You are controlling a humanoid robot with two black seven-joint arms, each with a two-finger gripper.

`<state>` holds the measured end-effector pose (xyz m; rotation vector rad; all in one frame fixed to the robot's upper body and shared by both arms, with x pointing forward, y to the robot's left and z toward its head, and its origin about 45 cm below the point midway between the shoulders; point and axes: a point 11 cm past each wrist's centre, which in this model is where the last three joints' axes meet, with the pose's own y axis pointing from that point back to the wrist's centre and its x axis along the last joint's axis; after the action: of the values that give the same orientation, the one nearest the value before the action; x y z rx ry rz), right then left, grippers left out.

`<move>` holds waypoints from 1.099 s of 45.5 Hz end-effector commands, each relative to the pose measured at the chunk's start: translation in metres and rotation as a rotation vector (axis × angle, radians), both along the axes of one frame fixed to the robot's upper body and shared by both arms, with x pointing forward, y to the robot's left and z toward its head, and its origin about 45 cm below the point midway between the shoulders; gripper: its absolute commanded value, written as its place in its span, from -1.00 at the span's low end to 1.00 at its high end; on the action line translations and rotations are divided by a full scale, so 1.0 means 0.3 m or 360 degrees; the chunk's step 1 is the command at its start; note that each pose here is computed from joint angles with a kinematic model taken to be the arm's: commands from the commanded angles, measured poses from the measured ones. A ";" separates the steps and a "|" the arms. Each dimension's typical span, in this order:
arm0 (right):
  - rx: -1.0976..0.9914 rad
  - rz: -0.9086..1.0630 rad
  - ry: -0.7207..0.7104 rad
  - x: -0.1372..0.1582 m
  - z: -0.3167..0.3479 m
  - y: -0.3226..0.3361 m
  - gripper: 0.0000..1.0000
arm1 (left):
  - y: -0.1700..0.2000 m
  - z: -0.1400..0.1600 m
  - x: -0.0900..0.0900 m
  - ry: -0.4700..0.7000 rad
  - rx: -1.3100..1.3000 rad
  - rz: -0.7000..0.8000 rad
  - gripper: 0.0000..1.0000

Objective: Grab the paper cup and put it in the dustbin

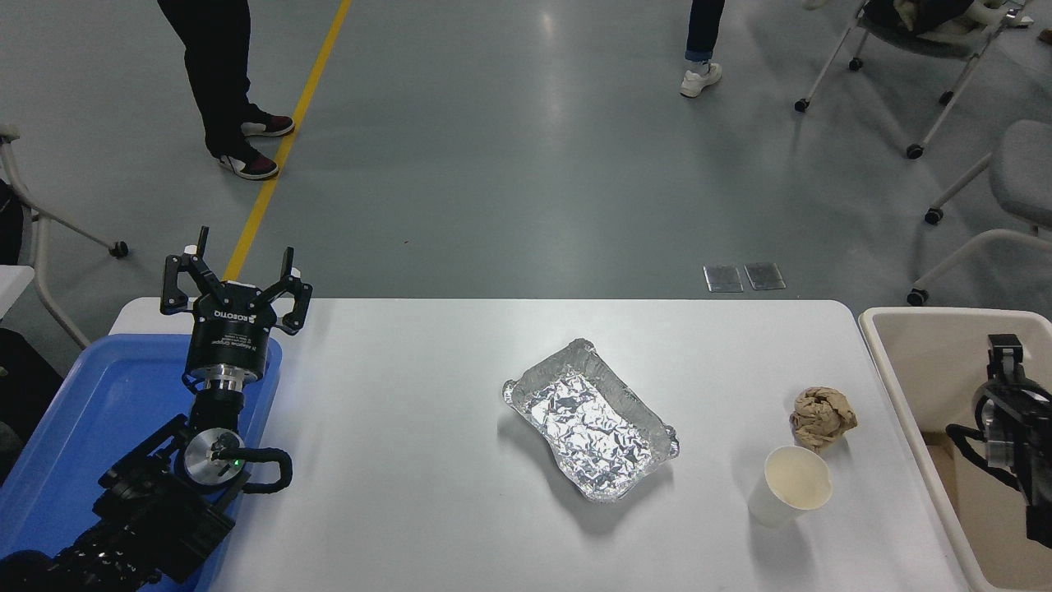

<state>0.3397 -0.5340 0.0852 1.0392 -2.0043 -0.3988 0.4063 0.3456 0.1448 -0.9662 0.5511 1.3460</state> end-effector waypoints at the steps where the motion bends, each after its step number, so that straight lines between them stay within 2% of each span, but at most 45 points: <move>1: 0.0003 0.0002 0.0003 -0.001 -0.004 0.003 1.00 | -0.001 0.001 0.001 0.0000 -0.0001 -0.0002 0.98; 50: 0.0029 0.0058 0.0032 0.004 -0.026 0.036 1.00 | -0.002 0.001 0.001 -0.0001 0.0000 -0.0002 0.98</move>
<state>0.3411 -0.5250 0.0792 1.0683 -1.9796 -0.4088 0.4066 0.3456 0.1453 -0.9658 0.5501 1.3451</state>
